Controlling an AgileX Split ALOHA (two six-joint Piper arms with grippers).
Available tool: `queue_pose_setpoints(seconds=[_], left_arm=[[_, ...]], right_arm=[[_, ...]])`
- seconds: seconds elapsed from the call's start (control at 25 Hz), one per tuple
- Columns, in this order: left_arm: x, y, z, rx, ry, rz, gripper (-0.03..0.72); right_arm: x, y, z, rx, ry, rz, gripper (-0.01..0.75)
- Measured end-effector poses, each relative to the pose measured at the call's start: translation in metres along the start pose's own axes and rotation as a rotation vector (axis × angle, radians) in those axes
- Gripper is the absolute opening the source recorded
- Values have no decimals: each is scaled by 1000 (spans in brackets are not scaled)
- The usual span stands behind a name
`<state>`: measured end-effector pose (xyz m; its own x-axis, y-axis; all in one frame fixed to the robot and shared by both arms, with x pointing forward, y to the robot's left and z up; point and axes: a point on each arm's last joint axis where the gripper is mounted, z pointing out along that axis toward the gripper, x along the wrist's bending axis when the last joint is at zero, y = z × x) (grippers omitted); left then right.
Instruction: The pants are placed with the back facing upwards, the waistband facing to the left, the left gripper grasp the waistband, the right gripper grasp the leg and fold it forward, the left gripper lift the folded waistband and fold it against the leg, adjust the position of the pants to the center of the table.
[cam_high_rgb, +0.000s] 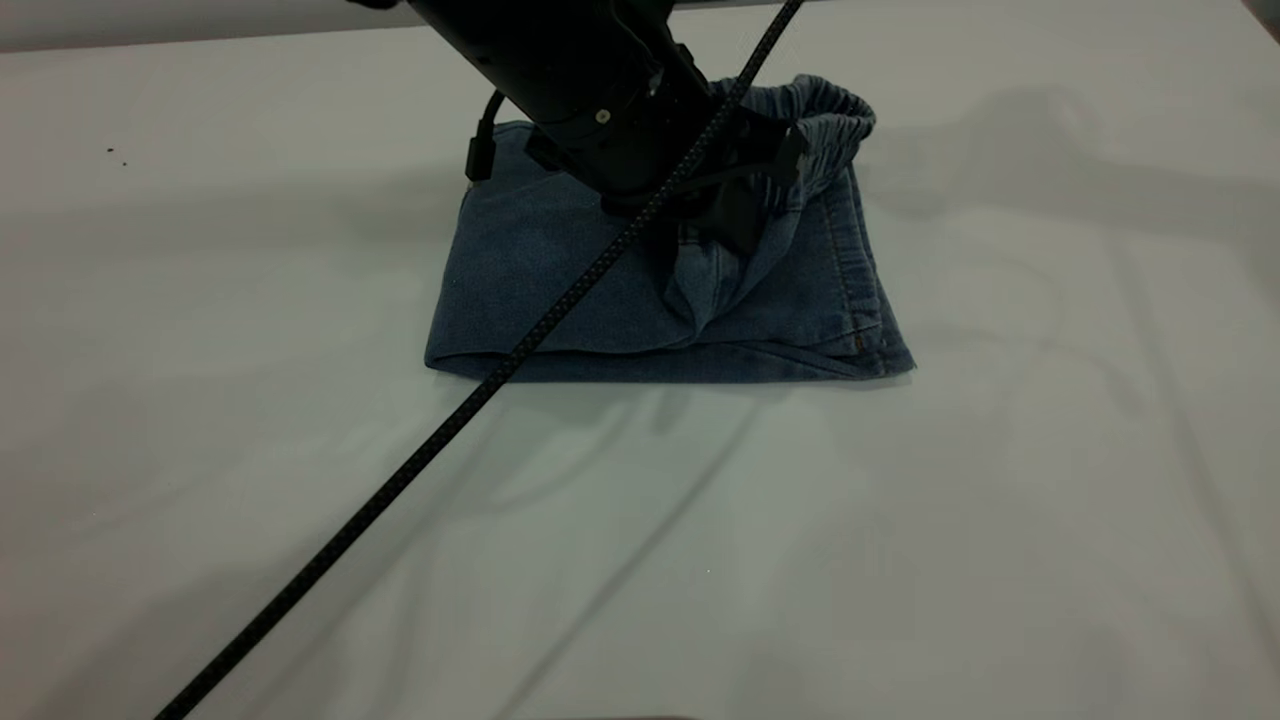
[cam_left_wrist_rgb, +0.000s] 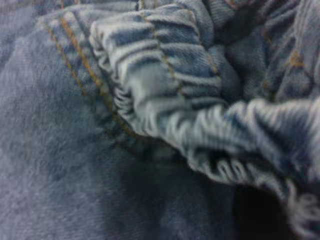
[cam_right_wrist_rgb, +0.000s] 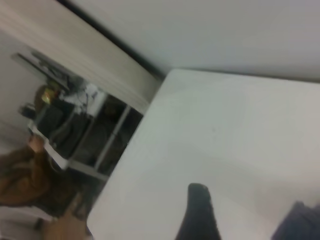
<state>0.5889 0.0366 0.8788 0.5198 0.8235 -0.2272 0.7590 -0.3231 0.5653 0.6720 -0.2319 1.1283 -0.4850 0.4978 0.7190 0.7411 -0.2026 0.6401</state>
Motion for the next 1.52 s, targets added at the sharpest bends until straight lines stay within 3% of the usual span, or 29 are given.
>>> queue_pose_setpoints(seconds=[0.2,0.32,0.52,0.72,0.92,1.08,1.24,1.52], left_arm=[[-6,14,-16,15,-63,70,526],[-10,31,-42,-31,-64,165,594],[-6,62,-116,-142,4,312,581],[39,82,-198,-264,164,232,579],[64,83,-258,-339,254,141,579],[60,81,-275,-348,262,152,579],[60,79,-274,-328,255,150,579],[60,78,-273,-321,253,148,577]], right_arm=[[4,0,-3,9,-16,15,470],[1,-2,-3,31,-47,22,470],[-5,-11,1,121,-154,22,470],[0,-34,23,291,-287,-15,470],[18,-87,95,507,-413,-49,470],[-4,-143,156,621,-601,-18,470],[-29,-188,192,669,-767,11,470],[-58,-224,220,631,-851,101,470]])
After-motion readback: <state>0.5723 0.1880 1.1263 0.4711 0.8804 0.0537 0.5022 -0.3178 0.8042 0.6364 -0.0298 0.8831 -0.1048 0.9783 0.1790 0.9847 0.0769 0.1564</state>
